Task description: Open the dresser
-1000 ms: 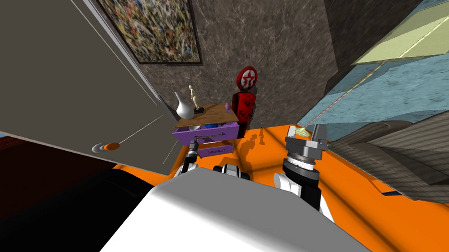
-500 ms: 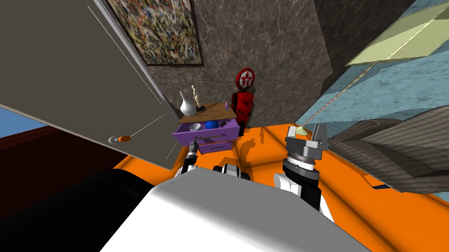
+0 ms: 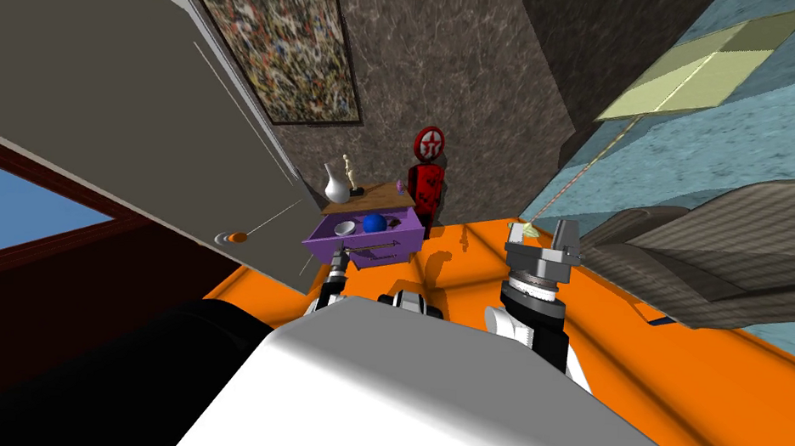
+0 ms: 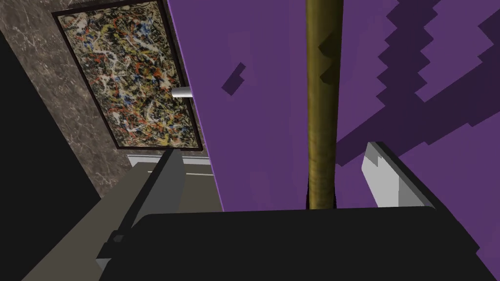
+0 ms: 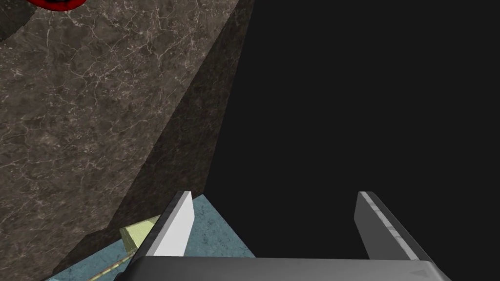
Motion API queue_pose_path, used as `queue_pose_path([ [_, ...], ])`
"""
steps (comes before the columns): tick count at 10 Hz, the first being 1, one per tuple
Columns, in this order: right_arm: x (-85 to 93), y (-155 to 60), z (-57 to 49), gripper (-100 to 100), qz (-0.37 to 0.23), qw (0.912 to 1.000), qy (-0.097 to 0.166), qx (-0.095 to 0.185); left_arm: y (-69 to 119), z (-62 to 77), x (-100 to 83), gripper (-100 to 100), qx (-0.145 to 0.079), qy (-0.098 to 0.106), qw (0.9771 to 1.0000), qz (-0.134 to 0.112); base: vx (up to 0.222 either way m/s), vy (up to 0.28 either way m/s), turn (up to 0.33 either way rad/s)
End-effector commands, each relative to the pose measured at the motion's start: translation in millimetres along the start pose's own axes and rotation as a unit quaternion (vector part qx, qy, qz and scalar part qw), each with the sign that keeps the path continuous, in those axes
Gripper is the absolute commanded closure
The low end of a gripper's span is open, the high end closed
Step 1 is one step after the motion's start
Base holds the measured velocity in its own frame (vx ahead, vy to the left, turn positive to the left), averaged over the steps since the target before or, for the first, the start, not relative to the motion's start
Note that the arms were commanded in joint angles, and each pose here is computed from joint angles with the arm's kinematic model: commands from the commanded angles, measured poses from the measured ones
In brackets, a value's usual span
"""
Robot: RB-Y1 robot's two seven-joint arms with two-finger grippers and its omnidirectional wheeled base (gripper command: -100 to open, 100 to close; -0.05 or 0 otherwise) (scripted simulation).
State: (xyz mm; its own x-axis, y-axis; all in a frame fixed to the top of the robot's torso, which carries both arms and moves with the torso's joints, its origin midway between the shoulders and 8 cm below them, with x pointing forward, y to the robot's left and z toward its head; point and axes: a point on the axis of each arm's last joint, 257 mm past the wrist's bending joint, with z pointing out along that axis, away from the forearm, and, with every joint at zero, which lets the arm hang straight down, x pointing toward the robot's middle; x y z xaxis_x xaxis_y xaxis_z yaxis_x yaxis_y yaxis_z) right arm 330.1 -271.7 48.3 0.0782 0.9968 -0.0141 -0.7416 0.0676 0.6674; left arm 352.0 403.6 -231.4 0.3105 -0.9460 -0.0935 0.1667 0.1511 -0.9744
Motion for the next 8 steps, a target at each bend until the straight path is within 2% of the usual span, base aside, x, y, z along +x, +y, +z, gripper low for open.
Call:
queue_pose_path([
  [1, 0.0, 0.0, 0.0, 0, 0.000, 1.0000, 0.000, 0.000, -14.0, -0.9, -7.7, -100, -0.001, -0.002, 1.0000, -0.001, 0.045, 0.000, -0.006],
  [7, 0.0, 0.0, 0.0, 0, 0.000, 1.0000, 0.000, 0.000, -40.2, -3.7, -19.3, -100, -0.002, -0.004, 1.0000, -0.003, 0.018, -0.005, -0.012],
  [8, 0.0, 0.0, 0.0, 0, 0.000, 1.0000, 0.000, 0.000, -29.8, -8.2, -16.6, -100, -0.014, -0.004, 0.9999, -0.004, 0.009, -0.001, 0.001],
])
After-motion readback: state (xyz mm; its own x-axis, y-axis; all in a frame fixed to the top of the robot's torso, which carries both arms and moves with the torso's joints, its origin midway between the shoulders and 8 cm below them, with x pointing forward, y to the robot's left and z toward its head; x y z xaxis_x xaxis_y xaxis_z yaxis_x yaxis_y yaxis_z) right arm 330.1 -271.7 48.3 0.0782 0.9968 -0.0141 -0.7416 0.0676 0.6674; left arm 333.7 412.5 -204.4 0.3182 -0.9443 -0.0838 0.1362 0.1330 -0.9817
